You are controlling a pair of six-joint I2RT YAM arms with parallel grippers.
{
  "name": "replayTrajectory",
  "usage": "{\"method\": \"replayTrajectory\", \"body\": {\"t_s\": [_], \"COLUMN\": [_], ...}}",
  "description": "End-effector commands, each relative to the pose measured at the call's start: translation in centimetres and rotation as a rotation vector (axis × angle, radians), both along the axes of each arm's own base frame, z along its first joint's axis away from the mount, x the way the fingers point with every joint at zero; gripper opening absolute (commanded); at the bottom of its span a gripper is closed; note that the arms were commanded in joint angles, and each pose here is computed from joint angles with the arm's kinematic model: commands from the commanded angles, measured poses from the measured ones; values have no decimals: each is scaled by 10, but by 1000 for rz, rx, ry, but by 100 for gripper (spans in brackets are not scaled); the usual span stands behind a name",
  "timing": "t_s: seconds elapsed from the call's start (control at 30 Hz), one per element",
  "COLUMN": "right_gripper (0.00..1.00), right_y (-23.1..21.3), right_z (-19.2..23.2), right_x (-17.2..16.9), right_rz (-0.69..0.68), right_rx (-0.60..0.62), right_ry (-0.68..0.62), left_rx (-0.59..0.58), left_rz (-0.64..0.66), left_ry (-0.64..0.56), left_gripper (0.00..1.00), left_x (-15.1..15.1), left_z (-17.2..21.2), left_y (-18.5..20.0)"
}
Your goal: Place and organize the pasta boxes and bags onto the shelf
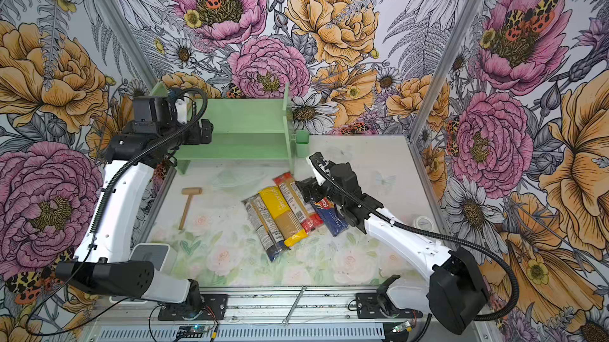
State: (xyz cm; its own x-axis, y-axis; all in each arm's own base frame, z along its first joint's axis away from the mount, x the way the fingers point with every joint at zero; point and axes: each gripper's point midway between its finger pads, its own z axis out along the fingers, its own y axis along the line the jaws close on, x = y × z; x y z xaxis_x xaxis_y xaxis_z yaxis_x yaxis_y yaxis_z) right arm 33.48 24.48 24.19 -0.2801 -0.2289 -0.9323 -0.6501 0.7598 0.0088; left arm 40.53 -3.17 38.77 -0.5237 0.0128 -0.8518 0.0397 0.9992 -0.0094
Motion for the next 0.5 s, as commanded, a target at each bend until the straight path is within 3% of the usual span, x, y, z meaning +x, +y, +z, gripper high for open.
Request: {"method": "replayTrajectory", "body": {"t_s": [0.0, 0.47], "right_gripper": [99, 99], "right_y": [-6, 11], "right_z": [-7, -45], "right_x": [-7, -29], "right_rz": [-12, 61], "right_rx": [-11, -156], "right_ry": [27, 30], "left_rx": [-57, -109], "left_rz": [6, 9], "left_ry": [27, 222], "left_gripper": [99, 99], "left_x": [-8, -39], "left_z": [-14, -97], "left_y": [-12, -41]}}
